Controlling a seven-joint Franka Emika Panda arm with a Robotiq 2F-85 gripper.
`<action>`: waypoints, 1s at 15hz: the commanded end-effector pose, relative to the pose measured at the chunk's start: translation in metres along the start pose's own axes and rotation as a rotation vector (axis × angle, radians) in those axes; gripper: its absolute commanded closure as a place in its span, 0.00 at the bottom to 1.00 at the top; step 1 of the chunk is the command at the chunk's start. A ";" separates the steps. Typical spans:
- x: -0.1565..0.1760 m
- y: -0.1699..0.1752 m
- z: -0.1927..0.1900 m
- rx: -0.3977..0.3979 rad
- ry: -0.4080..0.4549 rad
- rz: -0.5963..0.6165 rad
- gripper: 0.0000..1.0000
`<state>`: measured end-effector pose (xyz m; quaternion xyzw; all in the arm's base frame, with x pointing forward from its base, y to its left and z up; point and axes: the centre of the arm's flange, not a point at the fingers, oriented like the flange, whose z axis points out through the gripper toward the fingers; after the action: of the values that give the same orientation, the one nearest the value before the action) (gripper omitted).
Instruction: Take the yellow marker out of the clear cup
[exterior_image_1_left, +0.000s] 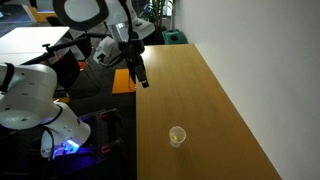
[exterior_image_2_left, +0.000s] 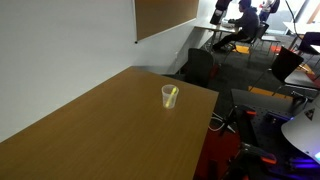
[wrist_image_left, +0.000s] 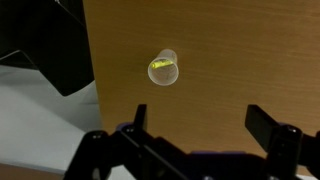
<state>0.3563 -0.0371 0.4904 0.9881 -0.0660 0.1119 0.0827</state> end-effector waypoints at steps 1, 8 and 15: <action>0.048 -0.009 0.021 0.060 -0.009 0.194 0.00; 0.107 -0.048 0.078 0.084 -0.004 0.576 0.00; 0.111 -0.071 0.114 0.072 -0.025 0.661 0.00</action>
<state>0.4979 -0.0007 0.3958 0.9167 -0.3803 0.1227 0.0061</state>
